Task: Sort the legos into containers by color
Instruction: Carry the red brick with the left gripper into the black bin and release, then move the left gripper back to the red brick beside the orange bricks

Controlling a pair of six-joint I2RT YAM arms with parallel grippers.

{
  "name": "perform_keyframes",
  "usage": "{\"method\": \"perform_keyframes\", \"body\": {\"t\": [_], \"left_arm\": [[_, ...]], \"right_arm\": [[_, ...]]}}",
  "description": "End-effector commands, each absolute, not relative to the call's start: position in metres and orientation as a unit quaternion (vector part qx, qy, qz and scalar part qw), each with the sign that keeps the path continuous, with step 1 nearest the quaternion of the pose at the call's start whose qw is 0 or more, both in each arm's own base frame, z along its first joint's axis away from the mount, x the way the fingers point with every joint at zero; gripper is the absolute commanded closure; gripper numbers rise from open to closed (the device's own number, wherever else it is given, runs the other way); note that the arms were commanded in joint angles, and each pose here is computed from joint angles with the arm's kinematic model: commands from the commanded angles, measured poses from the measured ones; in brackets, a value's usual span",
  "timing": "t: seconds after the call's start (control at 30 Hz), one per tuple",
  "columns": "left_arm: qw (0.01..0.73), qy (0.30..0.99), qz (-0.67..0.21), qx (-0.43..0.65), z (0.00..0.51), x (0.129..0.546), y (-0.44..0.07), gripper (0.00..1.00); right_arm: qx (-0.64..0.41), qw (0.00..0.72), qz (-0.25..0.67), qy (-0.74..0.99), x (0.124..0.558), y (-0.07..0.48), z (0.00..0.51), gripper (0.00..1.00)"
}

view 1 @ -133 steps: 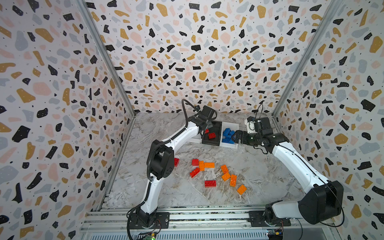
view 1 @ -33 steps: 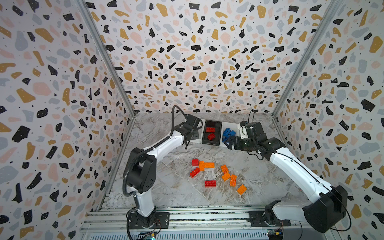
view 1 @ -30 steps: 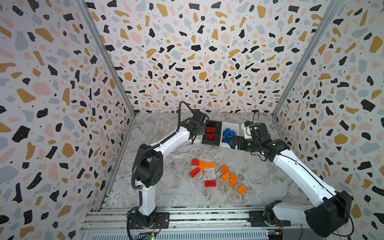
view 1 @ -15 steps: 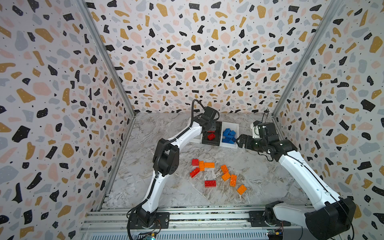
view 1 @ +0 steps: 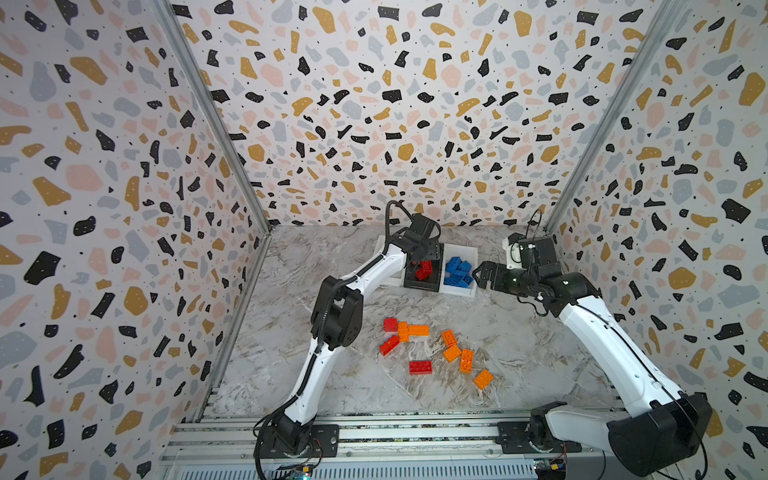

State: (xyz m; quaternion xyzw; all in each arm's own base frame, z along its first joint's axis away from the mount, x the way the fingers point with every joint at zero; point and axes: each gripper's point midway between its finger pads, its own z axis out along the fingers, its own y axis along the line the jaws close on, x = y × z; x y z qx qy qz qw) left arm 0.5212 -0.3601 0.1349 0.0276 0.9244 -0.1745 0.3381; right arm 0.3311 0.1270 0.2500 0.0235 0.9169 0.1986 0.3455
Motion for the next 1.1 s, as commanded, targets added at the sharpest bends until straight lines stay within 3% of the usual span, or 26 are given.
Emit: {"method": "perform_keyframes", "body": {"t": [0.0,0.3,0.67,0.87,1.07], "left_arm": [[0.354,0.916,-0.187,0.025,0.158,0.527,-0.363,0.18],[0.336,0.933,-0.124,0.026,0.169,0.483,-0.315,0.18],[0.285,0.956,-0.064,-0.027,0.113,0.344,-0.212,0.18],[0.273,0.961,-0.052,-0.012,0.086,0.296,-0.216,0.18],[0.278,0.959,-0.049,-0.014,0.075,0.294,-0.22,0.18]], "right_arm": [[0.023,0.365,0.201,0.909,0.331,0.125,0.266,0.01],[0.02,0.351,0.221,0.91,0.324,0.131,0.253,0.01],[-0.008,0.318,0.25,0.914,0.309,0.15,0.229,0.01],[-0.04,0.304,0.257,0.917,0.303,0.175,0.226,0.01],[-0.048,0.305,0.255,0.916,0.294,0.181,0.228,0.01]]}}
